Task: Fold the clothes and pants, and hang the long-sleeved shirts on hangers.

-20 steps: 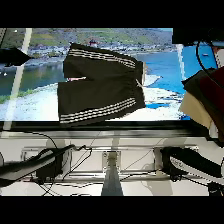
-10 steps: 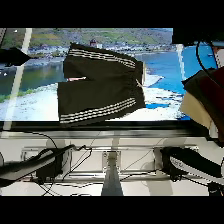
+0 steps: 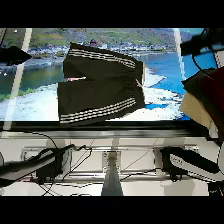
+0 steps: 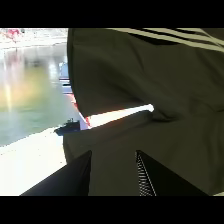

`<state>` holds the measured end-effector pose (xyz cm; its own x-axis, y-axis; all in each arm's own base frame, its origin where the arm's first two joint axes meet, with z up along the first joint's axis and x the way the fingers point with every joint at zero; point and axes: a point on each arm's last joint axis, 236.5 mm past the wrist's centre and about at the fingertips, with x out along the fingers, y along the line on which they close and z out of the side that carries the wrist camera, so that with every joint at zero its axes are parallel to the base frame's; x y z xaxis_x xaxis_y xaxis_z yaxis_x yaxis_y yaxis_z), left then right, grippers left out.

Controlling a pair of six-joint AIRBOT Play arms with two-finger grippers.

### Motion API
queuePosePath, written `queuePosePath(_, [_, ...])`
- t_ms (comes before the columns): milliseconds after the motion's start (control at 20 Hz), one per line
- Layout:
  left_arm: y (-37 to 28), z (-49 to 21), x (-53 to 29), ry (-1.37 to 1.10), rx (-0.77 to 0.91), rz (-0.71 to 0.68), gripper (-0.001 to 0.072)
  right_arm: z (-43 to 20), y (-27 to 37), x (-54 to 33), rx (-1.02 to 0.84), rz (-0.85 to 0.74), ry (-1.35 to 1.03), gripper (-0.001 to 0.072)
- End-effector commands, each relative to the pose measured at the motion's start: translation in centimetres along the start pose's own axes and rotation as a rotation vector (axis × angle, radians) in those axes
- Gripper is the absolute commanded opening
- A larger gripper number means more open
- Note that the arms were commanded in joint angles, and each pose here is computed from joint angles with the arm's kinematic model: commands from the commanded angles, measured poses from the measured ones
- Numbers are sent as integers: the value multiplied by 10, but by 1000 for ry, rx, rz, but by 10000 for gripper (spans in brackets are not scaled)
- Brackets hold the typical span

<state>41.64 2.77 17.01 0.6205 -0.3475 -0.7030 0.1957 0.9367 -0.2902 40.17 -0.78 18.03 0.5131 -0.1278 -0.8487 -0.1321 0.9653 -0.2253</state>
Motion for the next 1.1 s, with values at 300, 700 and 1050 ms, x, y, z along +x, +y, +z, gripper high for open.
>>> queuePosePath(300, [2,-4,11,26,-32,-20,300,-189,148,136,529,752,412,540])
queuePosePath(700, [59,-116,13,376,-262,58,534,-210,208,177,595,796,468,537])
queuePosePath(1050, [72,-241,9,498,-531,28,534,-189,212,187,539,857,389,471])
